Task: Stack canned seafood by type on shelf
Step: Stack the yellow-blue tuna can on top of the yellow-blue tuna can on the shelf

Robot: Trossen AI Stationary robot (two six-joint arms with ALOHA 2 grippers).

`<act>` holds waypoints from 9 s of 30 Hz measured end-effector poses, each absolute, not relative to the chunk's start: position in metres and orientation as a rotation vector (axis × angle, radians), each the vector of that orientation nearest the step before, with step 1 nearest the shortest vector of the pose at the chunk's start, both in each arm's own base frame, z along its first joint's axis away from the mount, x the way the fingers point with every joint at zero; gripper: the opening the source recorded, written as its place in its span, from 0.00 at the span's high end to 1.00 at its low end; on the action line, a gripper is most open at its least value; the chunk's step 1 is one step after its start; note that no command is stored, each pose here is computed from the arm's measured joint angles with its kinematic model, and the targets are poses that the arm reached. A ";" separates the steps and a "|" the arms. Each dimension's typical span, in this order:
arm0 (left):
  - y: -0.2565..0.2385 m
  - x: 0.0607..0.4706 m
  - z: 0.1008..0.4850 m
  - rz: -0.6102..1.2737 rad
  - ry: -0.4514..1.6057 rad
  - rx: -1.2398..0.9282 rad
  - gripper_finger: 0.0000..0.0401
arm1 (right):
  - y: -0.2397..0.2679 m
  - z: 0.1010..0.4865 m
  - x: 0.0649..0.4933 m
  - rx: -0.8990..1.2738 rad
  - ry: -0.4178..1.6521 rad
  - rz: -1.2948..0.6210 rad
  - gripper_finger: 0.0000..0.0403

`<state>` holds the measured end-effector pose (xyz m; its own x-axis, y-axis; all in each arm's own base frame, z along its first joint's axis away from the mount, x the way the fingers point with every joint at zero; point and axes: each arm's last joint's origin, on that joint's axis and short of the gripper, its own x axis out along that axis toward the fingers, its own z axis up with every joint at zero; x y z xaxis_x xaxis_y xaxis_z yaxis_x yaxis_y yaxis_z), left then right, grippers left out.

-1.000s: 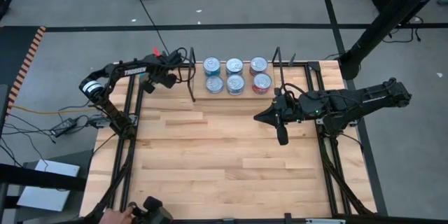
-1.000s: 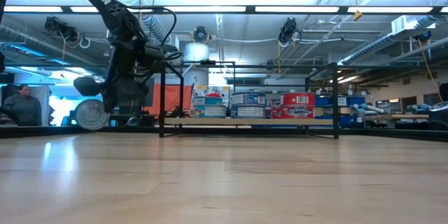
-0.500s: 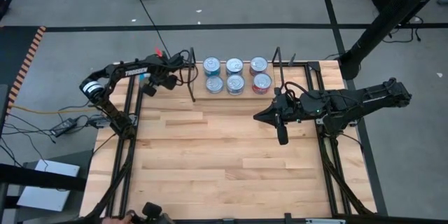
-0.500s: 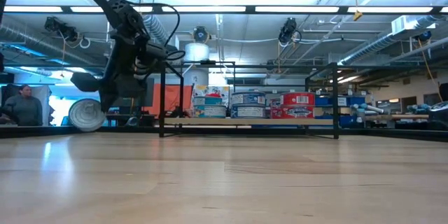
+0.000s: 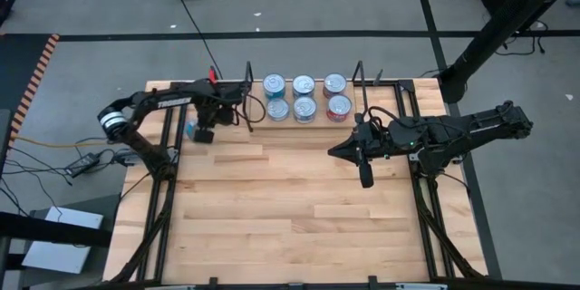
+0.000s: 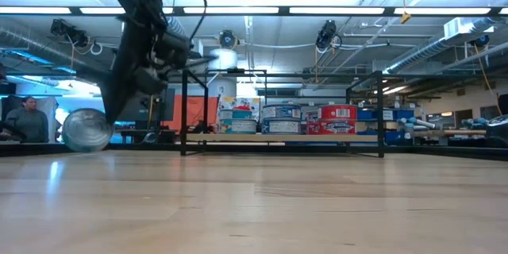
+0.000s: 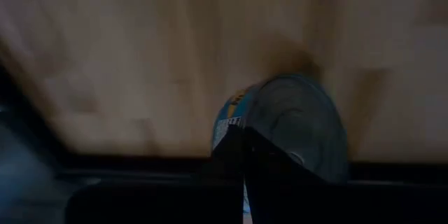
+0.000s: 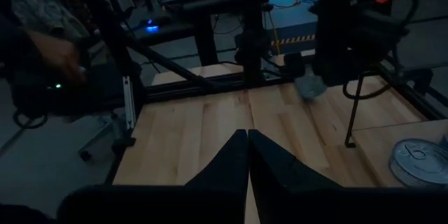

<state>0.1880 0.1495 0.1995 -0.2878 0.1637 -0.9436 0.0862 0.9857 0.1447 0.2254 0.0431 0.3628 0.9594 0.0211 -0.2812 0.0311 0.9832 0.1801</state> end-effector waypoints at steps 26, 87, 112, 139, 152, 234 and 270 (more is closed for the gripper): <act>0.026 0.243 0.281 0.071 1.160 -0.509 1.00 | 0.043 0.367 0.226 0.234 0.242 -0.018 0.94; 0.211 0.351 0.325 0.693 0.984 -0.480 1.00 | 0.044 0.368 0.226 0.236 0.226 -0.030 0.94; 0.220 0.362 0.296 0.711 1.106 -0.422 1.00 | 0.044 0.368 0.226 0.235 0.226 -0.030 0.94; 0.216 0.365 0.295 0.695 1.105 -0.420 1.00 | 0.044 0.368 0.226 0.230 0.226 -0.029 0.94; 0.218 0.371 0.281 0.682 1.149 -0.404 1.00 | 0.044 0.368 0.226 0.218 0.225 -0.028 0.94; 0.194 0.382 0.254 0.319 1.422 -0.099 1.00 | 0.043 0.370 0.227 0.219 0.209 -0.032 0.94; 0.184 0.402 0.248 0.290 1.262 -0.095 1.00 | 0.041 0.370 0.227 0.166 0.197 -0.079 0.98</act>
